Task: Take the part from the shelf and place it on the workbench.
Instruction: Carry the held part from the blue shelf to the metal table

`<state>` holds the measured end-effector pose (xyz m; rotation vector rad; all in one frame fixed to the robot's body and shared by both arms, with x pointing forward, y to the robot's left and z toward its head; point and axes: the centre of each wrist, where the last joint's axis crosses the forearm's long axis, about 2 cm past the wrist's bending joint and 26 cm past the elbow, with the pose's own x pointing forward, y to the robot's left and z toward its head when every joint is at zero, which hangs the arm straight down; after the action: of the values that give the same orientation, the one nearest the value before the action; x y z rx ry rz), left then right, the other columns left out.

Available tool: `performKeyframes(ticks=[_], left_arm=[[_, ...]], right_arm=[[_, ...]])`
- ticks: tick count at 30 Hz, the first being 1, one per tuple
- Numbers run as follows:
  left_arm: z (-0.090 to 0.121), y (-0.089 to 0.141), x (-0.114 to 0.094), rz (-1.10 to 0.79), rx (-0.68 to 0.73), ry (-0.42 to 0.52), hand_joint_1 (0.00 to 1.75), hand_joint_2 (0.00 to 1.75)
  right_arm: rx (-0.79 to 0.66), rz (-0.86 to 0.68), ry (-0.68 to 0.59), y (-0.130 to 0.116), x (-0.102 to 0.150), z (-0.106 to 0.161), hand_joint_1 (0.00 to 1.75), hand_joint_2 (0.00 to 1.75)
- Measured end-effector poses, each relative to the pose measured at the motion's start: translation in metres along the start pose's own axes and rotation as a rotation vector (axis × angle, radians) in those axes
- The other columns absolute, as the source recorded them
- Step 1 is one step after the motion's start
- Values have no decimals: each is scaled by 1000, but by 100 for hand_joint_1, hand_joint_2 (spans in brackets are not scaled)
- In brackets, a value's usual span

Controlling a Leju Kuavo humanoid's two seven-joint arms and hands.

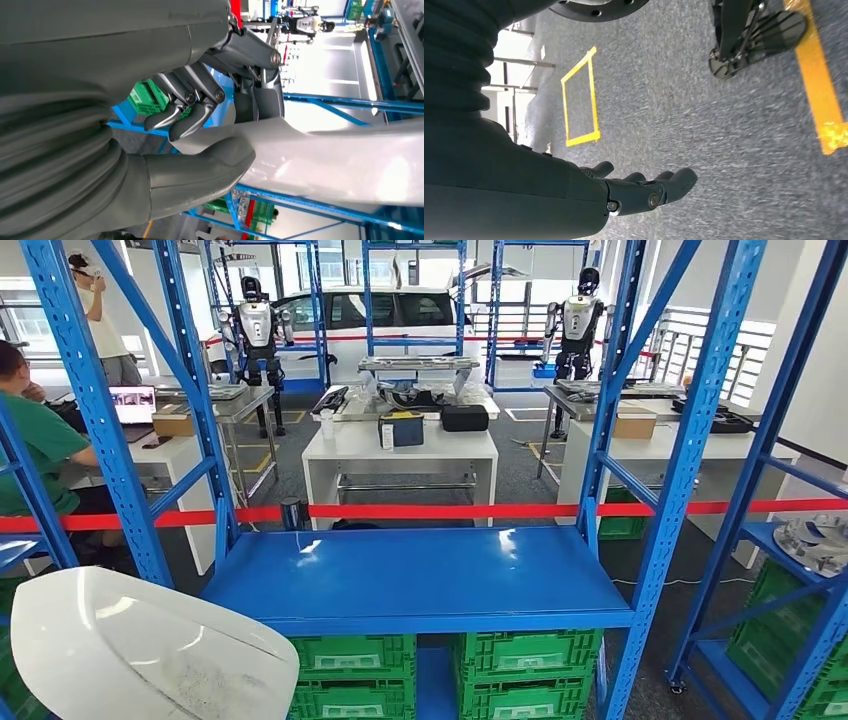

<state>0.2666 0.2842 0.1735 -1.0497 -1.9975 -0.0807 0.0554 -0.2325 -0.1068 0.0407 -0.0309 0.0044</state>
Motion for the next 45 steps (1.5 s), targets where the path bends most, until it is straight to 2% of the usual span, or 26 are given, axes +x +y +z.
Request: performKeyframes(ticks=[11, 17, 34, 41, 45], left_arm=[[-19, -4, -14, 23, 16, 18, 175, 175], [-26, -6, -19, 43, 26, -4, 175, 175], [4, -12, -42, 70, 127, 45, 175, 175], [9, -11, -51, 114, 133, 62, 175, 175], [7, -10, -54, 119, 127, 67, 175, 175]], right_arm=[[-11, -45, 14, -1, 1, 0, 0, 175], [-27, -45, 10, -1, 1, 0, 0, 175], [-20, -42, -26, -5, -2, -1, 0, 175], [2, -214, -70, -4, -1, 0, 0, 175], [7, -257, -72, -2, -1, 0, 0, 175]])
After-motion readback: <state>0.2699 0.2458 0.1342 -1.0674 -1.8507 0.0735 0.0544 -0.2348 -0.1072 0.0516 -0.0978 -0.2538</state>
